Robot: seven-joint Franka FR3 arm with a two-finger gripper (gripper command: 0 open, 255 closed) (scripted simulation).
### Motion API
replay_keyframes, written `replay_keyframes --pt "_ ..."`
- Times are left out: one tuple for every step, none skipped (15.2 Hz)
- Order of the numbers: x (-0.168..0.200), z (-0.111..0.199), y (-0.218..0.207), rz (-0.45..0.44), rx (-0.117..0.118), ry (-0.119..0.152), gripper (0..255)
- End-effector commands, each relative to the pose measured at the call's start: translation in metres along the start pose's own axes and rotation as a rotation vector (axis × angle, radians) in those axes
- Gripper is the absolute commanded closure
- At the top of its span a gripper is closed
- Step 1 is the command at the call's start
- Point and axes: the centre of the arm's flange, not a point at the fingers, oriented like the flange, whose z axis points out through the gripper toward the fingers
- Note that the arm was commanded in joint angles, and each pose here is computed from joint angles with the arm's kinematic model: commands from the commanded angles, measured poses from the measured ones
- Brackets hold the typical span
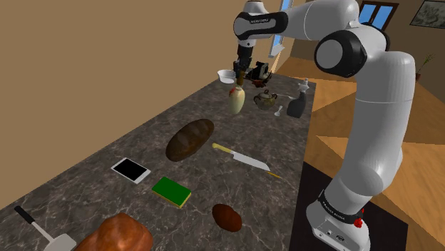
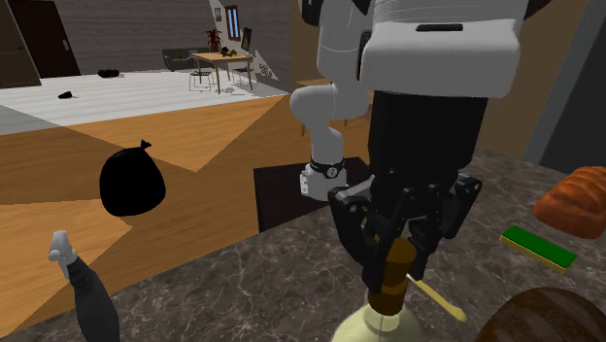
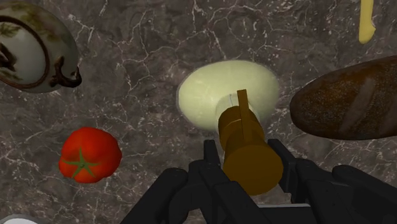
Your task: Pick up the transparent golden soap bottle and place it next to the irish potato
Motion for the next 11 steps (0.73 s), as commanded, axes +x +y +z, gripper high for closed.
replay_keyframes --pt "0.001 -0.011 0.001 0.0 0.0 0.0 255" --pt "0.002 -0.016 0.001 0.0 0.0 0.0 255" --pt "0.002 -0.021 0.002 0.0 0.0 0.0 255" --pt "0.003 -0.027 0.002 0.0 0.0 0.0 255" --pt "0.003 -0.032 0.002 0.0 0.0 0.0 255" --pt "0.004 -0.037 0.003 0.0 0.0 0.0 255" --pt "0.004 -0.042 0.003 0.0 0.0 0.0 255" --pt "0.005 -0.048 0.003 0.0 0.0 0.0 255" --pt "0.005 -0.053 0.004 0.0 0.0 0.0 255" --pt "0.005 -0.058 0.004 0.0 0.0 0.0 255" --pt "0.006 -0.063 0.004 0.0 0.0 0.0 255"
